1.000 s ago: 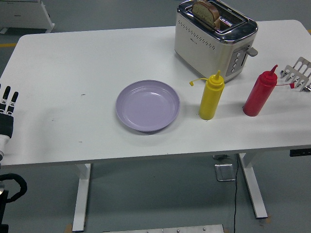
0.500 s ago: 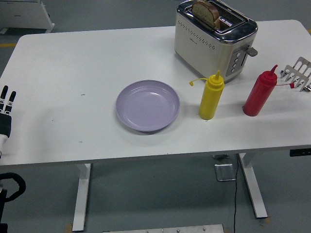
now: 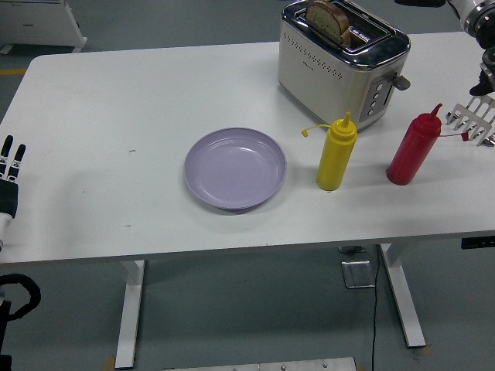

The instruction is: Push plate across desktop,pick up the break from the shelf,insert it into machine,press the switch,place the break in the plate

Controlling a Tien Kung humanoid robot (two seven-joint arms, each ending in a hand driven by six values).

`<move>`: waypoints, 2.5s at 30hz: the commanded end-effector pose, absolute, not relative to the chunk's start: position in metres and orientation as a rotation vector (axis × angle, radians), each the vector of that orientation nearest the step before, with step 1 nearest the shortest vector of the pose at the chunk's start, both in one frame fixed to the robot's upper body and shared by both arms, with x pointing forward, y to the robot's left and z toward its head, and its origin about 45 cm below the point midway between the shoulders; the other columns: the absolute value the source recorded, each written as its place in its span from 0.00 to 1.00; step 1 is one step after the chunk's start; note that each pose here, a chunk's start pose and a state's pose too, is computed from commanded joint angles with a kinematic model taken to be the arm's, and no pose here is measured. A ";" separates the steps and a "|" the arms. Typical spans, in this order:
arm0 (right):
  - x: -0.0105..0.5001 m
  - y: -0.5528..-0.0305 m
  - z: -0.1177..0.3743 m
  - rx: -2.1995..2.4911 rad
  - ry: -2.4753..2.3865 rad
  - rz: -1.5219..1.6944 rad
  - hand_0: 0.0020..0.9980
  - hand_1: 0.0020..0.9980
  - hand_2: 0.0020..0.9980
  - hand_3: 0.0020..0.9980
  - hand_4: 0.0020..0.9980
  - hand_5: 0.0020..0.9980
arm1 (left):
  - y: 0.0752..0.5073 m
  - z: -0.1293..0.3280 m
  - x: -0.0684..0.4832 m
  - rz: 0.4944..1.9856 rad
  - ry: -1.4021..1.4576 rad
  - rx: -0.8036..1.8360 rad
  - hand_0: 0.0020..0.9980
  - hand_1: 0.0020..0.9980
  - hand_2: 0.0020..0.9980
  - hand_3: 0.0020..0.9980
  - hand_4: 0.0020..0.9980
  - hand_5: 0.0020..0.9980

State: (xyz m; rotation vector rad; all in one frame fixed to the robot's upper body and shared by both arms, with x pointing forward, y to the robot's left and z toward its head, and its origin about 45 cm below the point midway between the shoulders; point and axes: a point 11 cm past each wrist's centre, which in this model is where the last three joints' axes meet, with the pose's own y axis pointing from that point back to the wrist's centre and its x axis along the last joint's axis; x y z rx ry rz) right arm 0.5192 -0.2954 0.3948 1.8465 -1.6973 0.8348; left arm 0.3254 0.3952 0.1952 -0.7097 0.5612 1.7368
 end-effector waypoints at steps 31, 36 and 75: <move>0.544 -0.226 0.385 1.747 -1.527 0.841 0.82 0.78 0.78 0.85 0.86 0.46 | 0.395 0.196 0.328 1.734 0.557 -0.700 0.86 0.86 0.92 0.84 0.59 1.00; 0.546 -0.224 0.384 1.695 -1.521 0.868 0.80 0.77 0.78 0.85 0.86 0.45 | 0.395 0.197 0.328 1.732 0.554 -0.699 0.86 0.86 0.92 0.84 0.59 1.00; 0.557 -0.198 0.368 1.482 -1.417 0.987 0.58 0.60 0.61 0.73 0.78 0.37 | 0.396 0.202 0.333 1.726 0.541 -0.704 0.86 0.86 0.92 0.84 0.59 1.00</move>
